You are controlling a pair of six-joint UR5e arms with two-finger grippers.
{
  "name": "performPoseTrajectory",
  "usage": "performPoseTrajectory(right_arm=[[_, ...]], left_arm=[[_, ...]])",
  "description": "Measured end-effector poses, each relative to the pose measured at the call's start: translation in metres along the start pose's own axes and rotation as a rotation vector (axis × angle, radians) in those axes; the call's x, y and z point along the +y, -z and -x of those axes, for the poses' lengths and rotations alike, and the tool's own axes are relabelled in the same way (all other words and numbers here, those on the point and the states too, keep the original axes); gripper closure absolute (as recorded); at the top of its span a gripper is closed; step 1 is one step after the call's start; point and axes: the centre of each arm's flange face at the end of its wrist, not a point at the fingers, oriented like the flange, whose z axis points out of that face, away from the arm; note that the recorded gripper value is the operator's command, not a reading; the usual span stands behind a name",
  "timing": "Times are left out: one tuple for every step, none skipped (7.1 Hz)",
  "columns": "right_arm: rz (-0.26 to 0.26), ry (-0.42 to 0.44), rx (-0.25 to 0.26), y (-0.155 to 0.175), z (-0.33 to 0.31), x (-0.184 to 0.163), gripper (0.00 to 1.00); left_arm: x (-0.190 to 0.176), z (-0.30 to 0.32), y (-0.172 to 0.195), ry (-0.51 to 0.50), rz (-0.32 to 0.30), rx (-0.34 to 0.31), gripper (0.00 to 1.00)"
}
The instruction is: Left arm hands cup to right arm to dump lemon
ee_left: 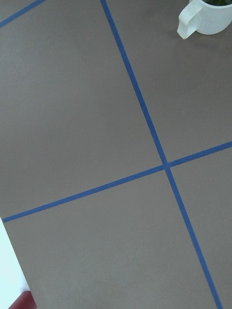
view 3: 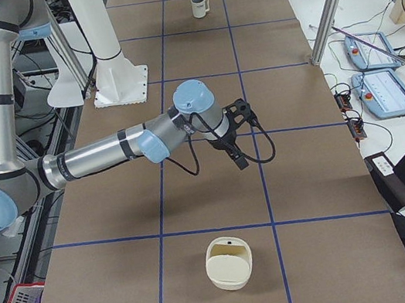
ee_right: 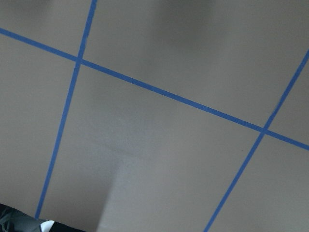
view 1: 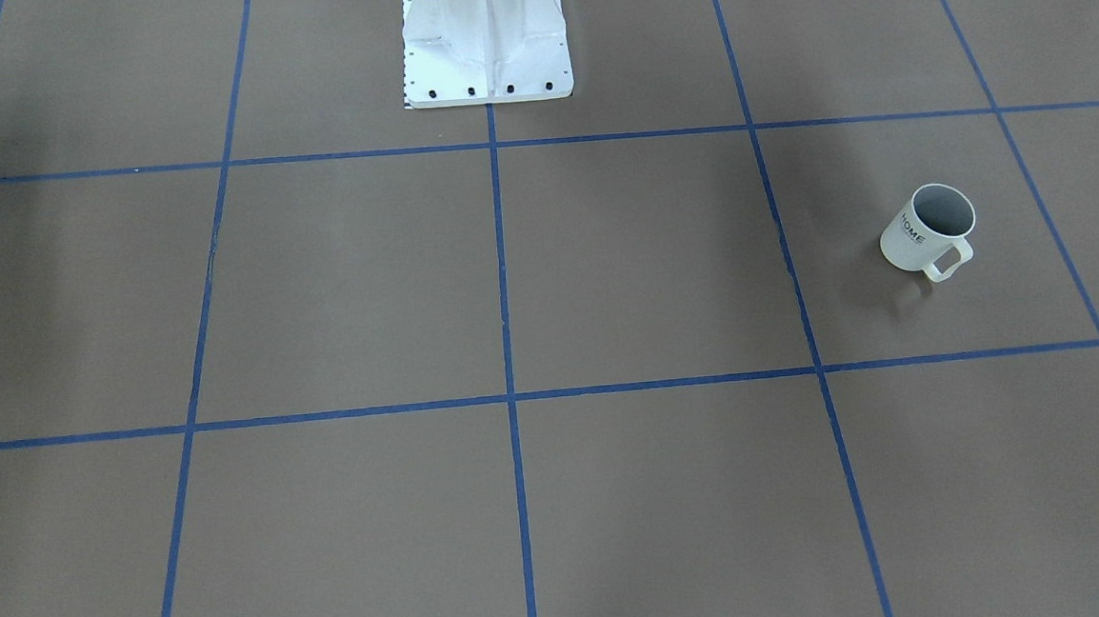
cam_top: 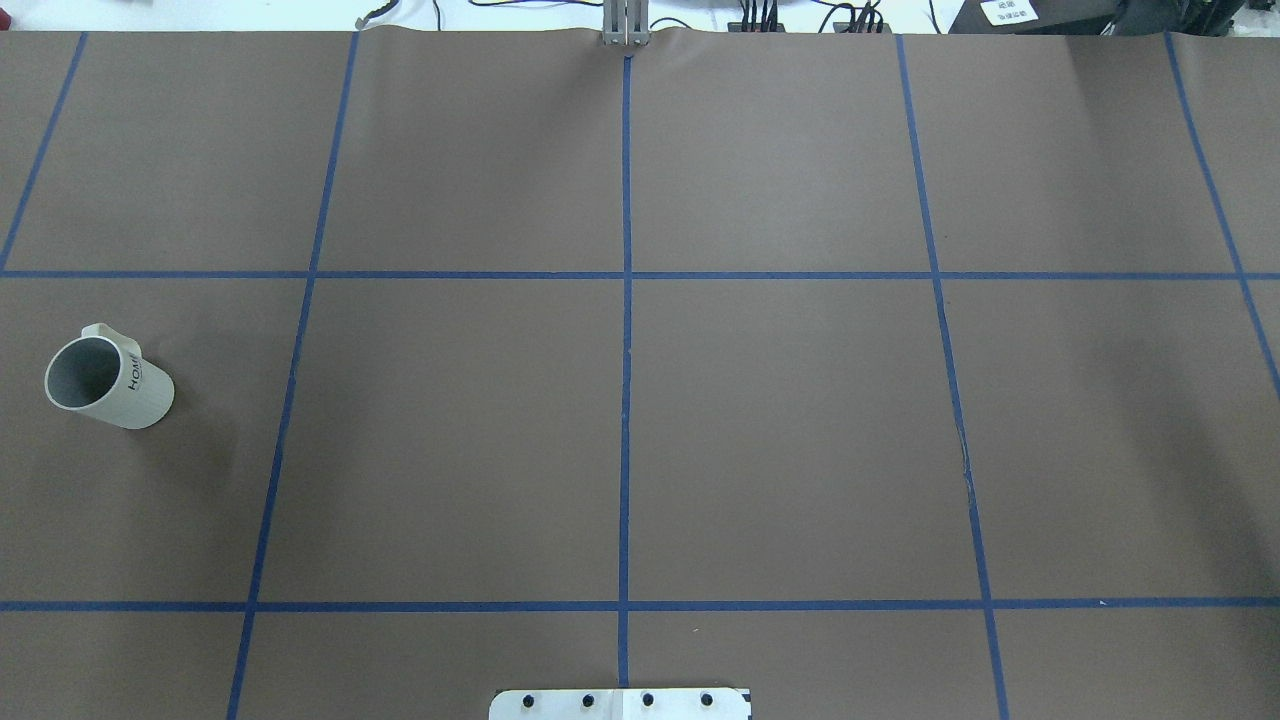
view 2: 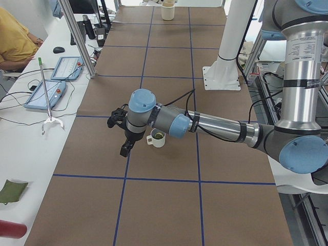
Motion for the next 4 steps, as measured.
performPoseTrajectory(right_arm=[[-0.01,0.036,-0.033,-0.01,0.019,-0.01,0.0],[-0.011,0.051,-0.062,-0.022,0.039,-0.018,0.0],[-0.006,0.031,-0.086,-0.035,0.06,-0.026,0.0],[0.005,-0.004,-0.101,-0.05,0.084,-0.036,0.0]], left_arm=[[0.0,-0.004,-0.004,0.001,-0.001,0.015,0.0],[0.0,-0.011,-0.011,0.039,0.007,0.041,0.0],[0.004,-0.024,-0.023,0.106,0.013,0.064,0.0],[0.013,-0.04,-0.041,0.16,0.012,0.077,0.0]])
